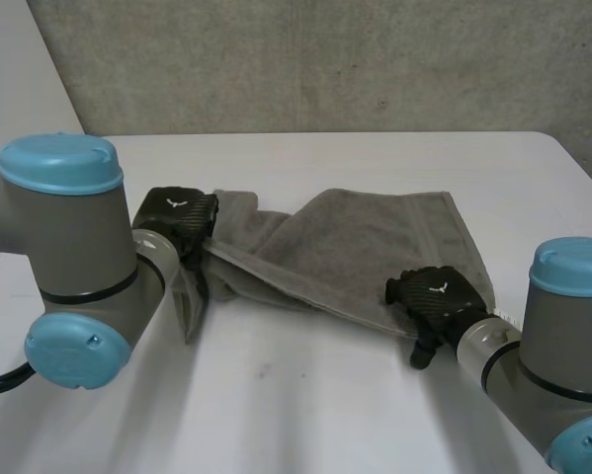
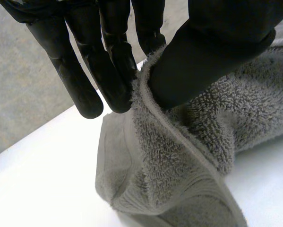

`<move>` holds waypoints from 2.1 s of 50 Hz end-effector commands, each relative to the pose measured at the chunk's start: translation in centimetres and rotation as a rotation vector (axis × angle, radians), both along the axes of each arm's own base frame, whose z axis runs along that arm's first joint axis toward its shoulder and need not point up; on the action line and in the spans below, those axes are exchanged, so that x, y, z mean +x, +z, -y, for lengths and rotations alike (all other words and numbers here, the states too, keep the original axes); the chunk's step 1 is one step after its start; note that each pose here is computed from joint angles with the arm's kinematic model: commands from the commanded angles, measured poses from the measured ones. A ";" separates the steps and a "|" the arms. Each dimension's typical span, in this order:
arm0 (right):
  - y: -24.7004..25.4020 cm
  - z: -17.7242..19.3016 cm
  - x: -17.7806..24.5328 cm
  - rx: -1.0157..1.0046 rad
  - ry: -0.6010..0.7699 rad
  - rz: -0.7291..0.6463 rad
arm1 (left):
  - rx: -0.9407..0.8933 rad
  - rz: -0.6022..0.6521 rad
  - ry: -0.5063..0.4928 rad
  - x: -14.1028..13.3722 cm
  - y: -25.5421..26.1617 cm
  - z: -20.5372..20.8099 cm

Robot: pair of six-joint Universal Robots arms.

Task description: Fold the towel.

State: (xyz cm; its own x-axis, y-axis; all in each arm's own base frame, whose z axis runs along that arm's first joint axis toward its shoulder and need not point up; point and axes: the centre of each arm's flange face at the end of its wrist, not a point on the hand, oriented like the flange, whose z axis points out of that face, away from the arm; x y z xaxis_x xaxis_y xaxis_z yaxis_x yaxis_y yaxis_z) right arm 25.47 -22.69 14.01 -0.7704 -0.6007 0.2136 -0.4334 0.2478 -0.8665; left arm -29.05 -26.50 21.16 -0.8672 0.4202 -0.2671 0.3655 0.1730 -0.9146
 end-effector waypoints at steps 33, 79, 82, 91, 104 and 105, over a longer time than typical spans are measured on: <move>1.5 7.4 -9.8 -0.146 -0.231 -0.019 | 0.056 -0.012 0.043 1.7 -5.1 -0.5; 3.8 8.6 -12.5 -0.232 -0.349 0.035 | -0.138 0.143 -0.005 2.2 -2.4 -0.2; 3.8 8.6 -12.5 -0.230 -0.347 0.035 | -0.171 0.122 -0.005 2.2 -1.7 0.2; 3.5 8.2 -12.1 -0.215 -0.329 0.037 | -0.096 0.158 -0.133 2.0 -4.2 -1.4; 3.2 8.1 -12.1 -0.209 -0.329 0.026 | -0.001 0.186 -0.133 3.0 -6.9 -2.7; 3.2 8.2 -12.2 -0.209 -0.331 0.024 | 0.004 0.188 -0.113 3.4 -6.9 -2.7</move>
